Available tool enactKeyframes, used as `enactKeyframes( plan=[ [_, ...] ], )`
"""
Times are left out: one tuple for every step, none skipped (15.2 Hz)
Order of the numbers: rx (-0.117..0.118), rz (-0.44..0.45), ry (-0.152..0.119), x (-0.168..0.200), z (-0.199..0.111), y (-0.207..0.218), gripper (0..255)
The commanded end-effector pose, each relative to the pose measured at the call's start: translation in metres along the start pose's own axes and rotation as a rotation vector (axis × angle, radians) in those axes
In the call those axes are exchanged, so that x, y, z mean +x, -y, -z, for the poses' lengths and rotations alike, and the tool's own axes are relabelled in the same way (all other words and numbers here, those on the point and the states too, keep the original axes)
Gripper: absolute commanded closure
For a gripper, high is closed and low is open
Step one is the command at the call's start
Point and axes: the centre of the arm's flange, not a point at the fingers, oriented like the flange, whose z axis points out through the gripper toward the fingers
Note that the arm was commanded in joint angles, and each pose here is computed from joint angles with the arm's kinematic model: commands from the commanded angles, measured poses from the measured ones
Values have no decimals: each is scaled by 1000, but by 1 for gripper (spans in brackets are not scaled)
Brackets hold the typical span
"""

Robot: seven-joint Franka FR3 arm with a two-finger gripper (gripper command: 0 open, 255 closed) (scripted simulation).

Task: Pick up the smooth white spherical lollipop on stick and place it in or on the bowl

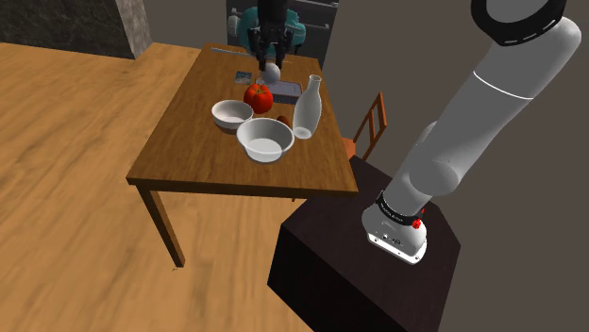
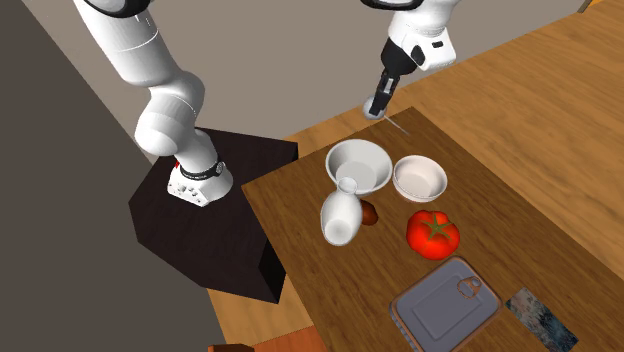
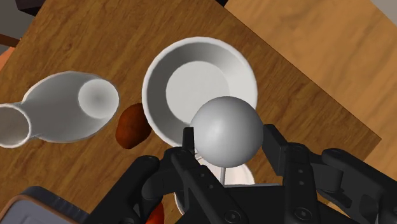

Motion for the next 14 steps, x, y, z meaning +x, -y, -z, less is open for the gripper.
enactKeyframes(
  plan=[
    [0, 0, 0, 2, -10, 0, 255],
    [0, 0, 0, 3, -15, -1, 255],
    [0, 0, 0, 4, -20, -1, 255],
    [0, 0, 0, 5, -25, -1, 255],
    [0, 0, 0, 6, -31, -2, 255],
    [0, 0, 0, 7, -36, -2, 255],
    [0, 0, 0, 8, -41, -2, 255],
    [0, 0, 0, 9, -46, -3, 255],
    [0, 0, 0, 10, -51, -3, 255],
    [0, 0, 0, 11, -57, -4, 255],
    [0, 0, 0, 12, -62, -4, 255],
    [0, 0, 0, 13, -67, -4, 255],
    [0, 0, 0, 14, -72, -5, 255],
    [0, 0, 0, 14, -77, -5, 255]
  ],
)
